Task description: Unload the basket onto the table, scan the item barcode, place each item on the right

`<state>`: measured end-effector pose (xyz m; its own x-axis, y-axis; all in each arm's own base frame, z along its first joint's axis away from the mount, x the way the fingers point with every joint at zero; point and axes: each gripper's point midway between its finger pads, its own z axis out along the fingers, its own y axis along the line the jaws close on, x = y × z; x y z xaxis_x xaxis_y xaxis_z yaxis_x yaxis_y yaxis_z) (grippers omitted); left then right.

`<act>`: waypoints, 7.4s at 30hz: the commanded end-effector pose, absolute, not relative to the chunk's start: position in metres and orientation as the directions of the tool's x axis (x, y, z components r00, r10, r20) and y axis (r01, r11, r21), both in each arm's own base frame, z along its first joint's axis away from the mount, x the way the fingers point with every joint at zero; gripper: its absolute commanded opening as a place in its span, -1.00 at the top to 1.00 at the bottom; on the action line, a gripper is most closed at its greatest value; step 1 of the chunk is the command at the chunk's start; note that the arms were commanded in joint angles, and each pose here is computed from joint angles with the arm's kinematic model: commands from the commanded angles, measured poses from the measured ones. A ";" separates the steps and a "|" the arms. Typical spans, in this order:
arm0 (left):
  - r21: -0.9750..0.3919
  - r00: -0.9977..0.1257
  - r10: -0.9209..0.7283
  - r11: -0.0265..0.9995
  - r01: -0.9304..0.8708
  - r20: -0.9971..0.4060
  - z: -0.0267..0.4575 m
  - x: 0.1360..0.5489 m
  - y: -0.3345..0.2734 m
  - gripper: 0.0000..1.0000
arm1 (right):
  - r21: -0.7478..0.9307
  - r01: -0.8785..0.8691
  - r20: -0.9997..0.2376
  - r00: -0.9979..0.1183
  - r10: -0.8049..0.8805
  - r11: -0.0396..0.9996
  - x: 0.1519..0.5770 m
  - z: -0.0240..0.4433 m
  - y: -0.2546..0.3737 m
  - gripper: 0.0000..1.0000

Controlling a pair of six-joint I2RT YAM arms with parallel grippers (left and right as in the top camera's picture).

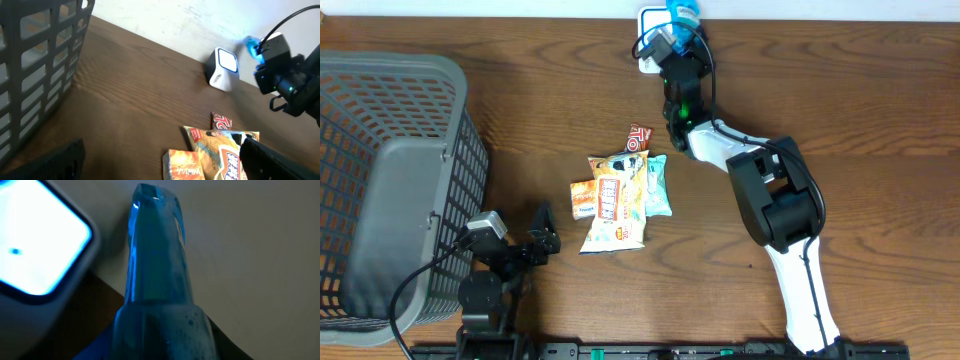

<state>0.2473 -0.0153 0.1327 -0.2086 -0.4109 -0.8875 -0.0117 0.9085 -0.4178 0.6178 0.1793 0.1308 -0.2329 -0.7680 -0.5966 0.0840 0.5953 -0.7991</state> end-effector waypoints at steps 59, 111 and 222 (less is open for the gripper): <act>-0.426 -0.254 -0.419 0.904 -0.030 -0.872 0.116 0.245 -0.016 -0.96 | -0.213 0.466 -0.602 -0.755 0.260 0.859 0.462 0.127 -0.273 -0.98; -0.425 -0.254 -0.418 0.905 -0.030 -0.872 0.116 0.245 -0.016 -0.96 | 0.293 -0.105 -0.221 -0.974 -0.040 0.950 0.295 0.223 0.166 -0.98; -0.426 -0.254 -0.419 0.904 -0.030 -0.872 0.116 0.245 -0.016 -0.96 | 0.263 -0.185 -0.259 -0.959 -0.116 0.947 0.279 0.000 0.351 -0.61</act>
<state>0.2472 -0.0154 0.1327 -0.2091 -0.4108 -0.8874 -0.0115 0.9085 -0.4178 0.2755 0.3606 0.0239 -0.9678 -0.0932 -0.2339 -0.1850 0.8935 0.4093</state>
